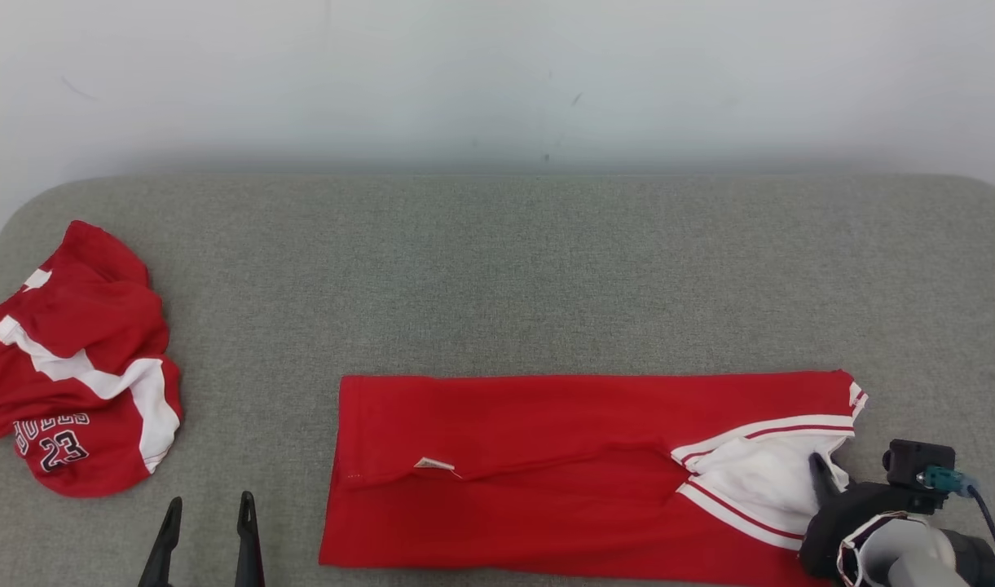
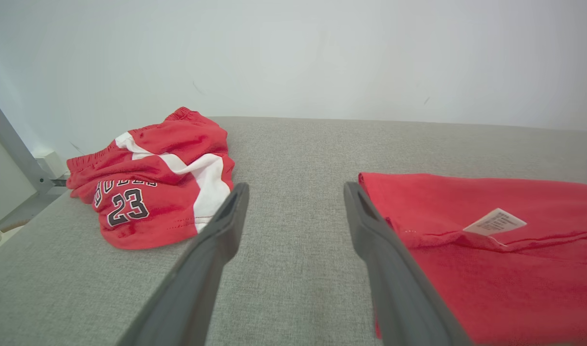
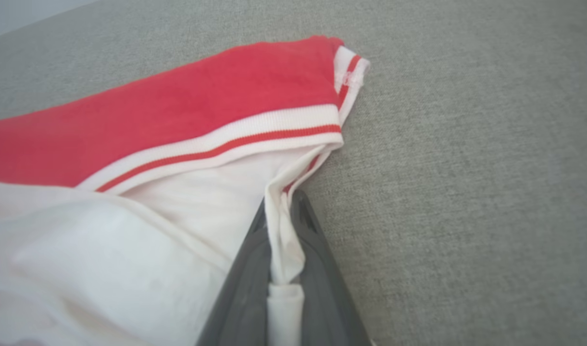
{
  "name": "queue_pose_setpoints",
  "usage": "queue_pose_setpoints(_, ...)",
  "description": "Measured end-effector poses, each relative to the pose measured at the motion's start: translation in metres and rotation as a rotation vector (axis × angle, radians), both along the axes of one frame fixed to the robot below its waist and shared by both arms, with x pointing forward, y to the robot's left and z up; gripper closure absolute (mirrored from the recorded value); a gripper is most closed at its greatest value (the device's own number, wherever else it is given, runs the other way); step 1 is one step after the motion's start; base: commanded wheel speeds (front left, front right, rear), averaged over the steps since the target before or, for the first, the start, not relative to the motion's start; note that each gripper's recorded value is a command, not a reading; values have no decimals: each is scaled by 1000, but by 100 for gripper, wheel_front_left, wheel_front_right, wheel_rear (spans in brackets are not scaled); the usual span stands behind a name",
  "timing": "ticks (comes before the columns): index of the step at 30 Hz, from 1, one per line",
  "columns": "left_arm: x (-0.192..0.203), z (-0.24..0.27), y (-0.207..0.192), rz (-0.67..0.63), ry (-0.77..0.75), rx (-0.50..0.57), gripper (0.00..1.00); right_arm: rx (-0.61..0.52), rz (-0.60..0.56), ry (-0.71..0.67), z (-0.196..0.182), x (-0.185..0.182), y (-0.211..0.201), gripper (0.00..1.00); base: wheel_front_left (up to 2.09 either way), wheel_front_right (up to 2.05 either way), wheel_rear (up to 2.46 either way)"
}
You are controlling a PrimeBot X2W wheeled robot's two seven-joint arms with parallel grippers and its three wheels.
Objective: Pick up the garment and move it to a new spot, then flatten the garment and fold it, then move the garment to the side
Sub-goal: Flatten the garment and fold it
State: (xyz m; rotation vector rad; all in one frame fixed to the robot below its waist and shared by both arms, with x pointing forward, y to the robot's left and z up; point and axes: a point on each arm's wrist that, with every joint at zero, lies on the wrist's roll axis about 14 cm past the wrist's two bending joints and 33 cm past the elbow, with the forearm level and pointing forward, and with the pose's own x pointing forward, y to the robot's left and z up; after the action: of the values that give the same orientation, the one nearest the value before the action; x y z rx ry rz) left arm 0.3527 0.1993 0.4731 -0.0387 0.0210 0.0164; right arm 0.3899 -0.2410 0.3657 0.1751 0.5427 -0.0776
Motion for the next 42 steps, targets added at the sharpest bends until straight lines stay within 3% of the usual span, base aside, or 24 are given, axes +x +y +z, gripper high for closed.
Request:
queue_pose_setpoints(8,0,2,1,6,-6,-9,0,-127,-83,-22,23,-2,-74,100,0,0,0)
queue_pose_setpoints(16,-5,0,5,18,-2,-14,0,-147,-86,-80,50,7,-86,100,0,0,0)
queue_pose_setpoints(22,-6,1,2,6,-2,-15,0,-25,-18,-152,70,17,-43,100,0,0,0)
queue_pose_setpoints(28,-5,3,-5,-16,-12,-17,0,196,117,-249,111,21,30,100,0,0,0)
queue_pose_setpoints(42,-15,2,-3,-13,-7,-22,0,412,382,-293,153,8,154,100,0,0,0)
